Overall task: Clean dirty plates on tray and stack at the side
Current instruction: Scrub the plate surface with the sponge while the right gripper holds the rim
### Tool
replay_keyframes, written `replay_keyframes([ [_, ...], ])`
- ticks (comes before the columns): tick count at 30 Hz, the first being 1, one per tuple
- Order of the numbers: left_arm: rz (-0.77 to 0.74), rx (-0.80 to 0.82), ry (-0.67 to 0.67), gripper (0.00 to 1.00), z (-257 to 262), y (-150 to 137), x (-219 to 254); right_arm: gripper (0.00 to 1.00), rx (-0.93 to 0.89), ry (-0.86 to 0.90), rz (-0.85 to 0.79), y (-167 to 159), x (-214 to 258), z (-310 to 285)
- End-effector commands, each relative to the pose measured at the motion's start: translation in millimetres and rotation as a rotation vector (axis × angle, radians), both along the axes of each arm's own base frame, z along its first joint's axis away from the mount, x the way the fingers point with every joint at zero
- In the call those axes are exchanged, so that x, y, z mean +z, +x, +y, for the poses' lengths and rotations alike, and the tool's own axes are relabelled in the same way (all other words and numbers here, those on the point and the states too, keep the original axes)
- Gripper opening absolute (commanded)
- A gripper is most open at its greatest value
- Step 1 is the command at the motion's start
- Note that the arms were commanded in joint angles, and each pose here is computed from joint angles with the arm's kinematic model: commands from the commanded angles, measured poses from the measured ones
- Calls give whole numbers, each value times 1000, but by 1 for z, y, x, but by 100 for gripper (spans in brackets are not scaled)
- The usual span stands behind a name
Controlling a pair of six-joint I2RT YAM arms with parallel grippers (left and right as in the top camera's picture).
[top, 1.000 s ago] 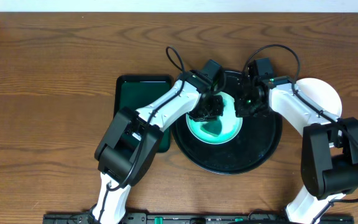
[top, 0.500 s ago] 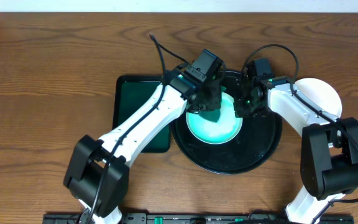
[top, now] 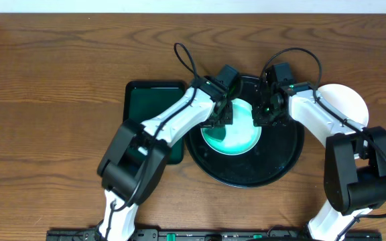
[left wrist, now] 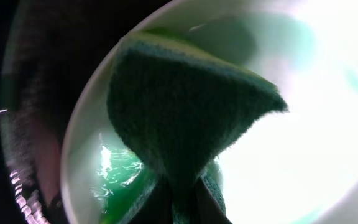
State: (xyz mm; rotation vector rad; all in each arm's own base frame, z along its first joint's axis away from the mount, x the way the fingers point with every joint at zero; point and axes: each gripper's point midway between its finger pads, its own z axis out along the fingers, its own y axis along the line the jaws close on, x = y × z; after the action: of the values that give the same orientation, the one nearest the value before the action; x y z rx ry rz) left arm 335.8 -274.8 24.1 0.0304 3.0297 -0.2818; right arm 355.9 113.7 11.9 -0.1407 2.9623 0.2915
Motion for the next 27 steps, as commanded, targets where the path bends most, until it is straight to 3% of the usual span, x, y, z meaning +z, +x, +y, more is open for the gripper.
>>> replay_keyframes([
  [1, 87, -7, 7, 7, 1, -13, -23, 1, 25, 33, -5, -3, 4, 13],
  [9, 202, -25, -76, 7, -14, -31, -36, 1, 25, 32, -5, -3, 4, 13],
  [18, 308, -130, -310, 7, -50, -51, -15, 1, 25, 32, -5, -3, 4, 13],
  [27, 141, -156, -408, 7, -51, -31, 61, 1, 24, 33, -5, -3, 4, 12],
])
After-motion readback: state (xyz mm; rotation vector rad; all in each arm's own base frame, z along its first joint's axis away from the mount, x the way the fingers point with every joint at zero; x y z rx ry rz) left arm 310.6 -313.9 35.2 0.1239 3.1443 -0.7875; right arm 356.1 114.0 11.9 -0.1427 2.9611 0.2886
